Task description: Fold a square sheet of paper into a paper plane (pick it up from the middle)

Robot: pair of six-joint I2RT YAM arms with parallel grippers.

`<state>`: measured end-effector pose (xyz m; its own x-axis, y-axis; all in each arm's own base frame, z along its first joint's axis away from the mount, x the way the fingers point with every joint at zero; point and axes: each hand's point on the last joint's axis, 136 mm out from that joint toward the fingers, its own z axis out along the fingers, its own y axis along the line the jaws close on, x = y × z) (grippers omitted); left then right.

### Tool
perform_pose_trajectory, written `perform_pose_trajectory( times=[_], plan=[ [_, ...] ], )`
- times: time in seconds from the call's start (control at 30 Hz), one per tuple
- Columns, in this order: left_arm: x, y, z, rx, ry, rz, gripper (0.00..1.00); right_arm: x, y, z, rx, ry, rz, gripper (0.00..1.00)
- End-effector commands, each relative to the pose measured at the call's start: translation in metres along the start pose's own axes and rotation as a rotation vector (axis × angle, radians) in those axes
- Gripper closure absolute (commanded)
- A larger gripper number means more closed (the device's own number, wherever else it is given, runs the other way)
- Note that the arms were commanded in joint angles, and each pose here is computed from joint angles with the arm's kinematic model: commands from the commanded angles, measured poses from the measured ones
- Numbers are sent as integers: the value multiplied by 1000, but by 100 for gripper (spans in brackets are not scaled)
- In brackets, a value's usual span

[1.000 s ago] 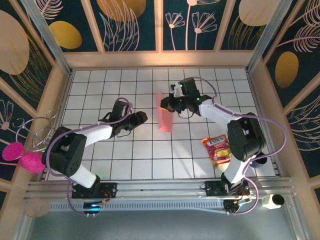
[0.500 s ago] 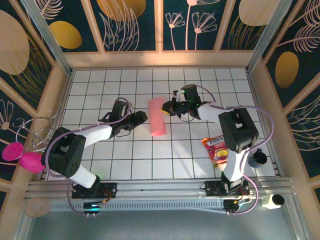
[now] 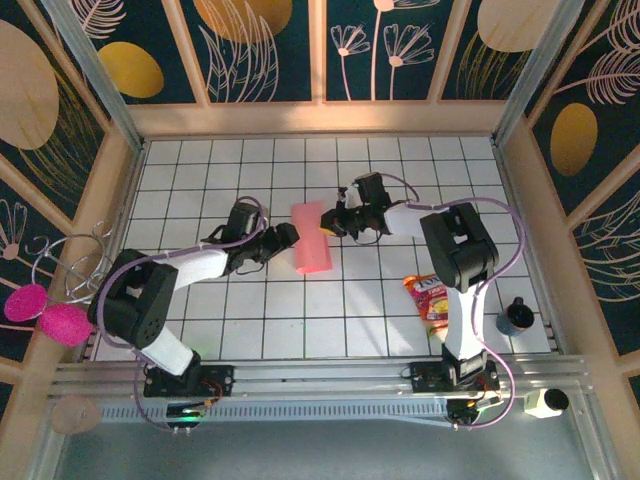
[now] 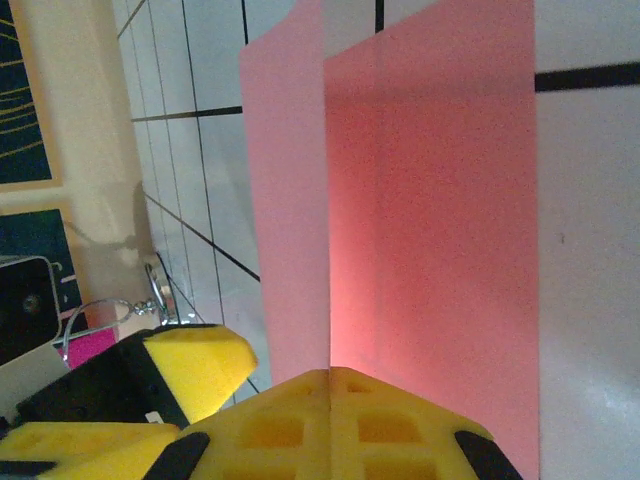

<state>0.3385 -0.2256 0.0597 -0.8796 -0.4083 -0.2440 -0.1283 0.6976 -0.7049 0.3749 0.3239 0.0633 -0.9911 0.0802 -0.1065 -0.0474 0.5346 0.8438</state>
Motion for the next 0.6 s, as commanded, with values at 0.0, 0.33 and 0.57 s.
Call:
perform_pose_trajectory(
  times=[0.0,0.33,0.57],
  plan=[
    [-1,0,10,-64,8,25,30,-1,-6,9,16,19,-31,100],
    [-5,3,36,-120,44,25,34,-8,-7,21,15,59,-69,100],
    [-5,22,43,-209,45,3,47,-6,-11,24,18,72,-58,100]
  ],
)
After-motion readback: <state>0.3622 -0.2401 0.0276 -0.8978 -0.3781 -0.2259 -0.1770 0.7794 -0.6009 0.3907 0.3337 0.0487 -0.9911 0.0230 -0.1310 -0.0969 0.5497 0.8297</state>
